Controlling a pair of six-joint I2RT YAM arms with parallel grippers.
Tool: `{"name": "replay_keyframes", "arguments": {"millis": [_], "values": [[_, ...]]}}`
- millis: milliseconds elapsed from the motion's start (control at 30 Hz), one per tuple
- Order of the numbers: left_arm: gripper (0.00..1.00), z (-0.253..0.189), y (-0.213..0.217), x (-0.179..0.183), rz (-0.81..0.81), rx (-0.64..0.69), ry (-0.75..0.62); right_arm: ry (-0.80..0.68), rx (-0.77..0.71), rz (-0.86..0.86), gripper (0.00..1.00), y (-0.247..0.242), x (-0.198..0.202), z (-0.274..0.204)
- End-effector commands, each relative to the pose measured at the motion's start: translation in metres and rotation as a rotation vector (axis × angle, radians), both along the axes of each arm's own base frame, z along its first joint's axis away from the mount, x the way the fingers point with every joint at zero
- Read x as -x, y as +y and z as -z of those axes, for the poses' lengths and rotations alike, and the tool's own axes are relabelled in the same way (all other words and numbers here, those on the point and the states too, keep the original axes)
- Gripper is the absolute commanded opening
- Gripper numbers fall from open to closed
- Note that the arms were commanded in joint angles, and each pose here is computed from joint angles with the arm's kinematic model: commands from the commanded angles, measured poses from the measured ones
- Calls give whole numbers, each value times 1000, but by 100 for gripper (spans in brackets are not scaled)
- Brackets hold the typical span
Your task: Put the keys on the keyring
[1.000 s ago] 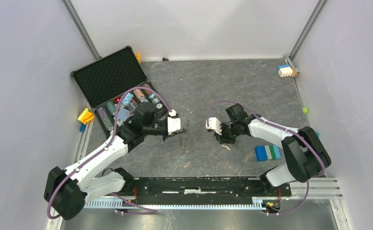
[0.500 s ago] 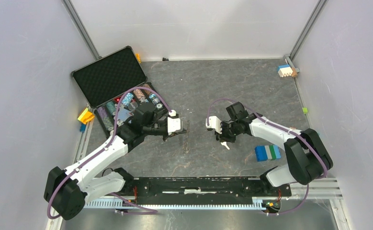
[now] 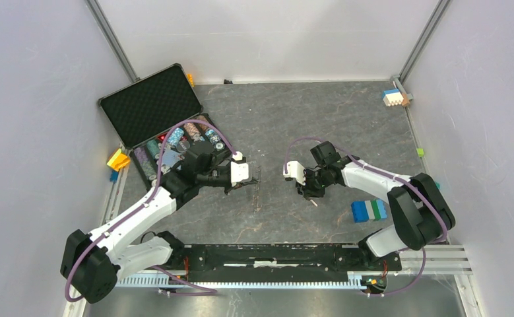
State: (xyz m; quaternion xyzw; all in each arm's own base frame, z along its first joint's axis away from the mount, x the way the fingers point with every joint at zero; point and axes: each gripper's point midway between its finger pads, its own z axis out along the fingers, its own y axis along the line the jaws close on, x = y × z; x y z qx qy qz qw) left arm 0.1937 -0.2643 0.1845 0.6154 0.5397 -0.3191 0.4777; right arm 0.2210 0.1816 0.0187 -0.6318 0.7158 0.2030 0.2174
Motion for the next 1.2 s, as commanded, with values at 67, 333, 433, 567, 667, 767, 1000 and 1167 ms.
{"name": "replay_keyframes", "arguments": {"millis": [67, 333, 433, 567, 667, 767, 1000, 1167], "values": [[2, -14, -3, -2, 13, 43, -39, -43, -18, 1, 15, 1, -10, -11], [2, -14, -3, -2, 11, 43, -39, -42, -25, 3, 13, -1, -7, -13], [2, -13, -3, -2, 12, 40, -40, -41, -30, 1, 12, -1, -5, -14], [2, -13, -3, -2, 13, 41, -42, -31, -34, -2, 11, -1, -3, -14], [2, -13, -3, -2, 13, 41, -43, -28, -33, -2, 11, -2, -1, -13], [2, -13, -3, -2, 13, 40, -41, -24, -31, -4, 12, -2, 1, -11], [2, -13, -2, -2, 14, 42, -43, -27, -24, 0, 14, -6, 2, -10], [2, -13, -2, -2, 12, 42, -42, -28, -21, 1, 15, -7, 2, -9]]}}
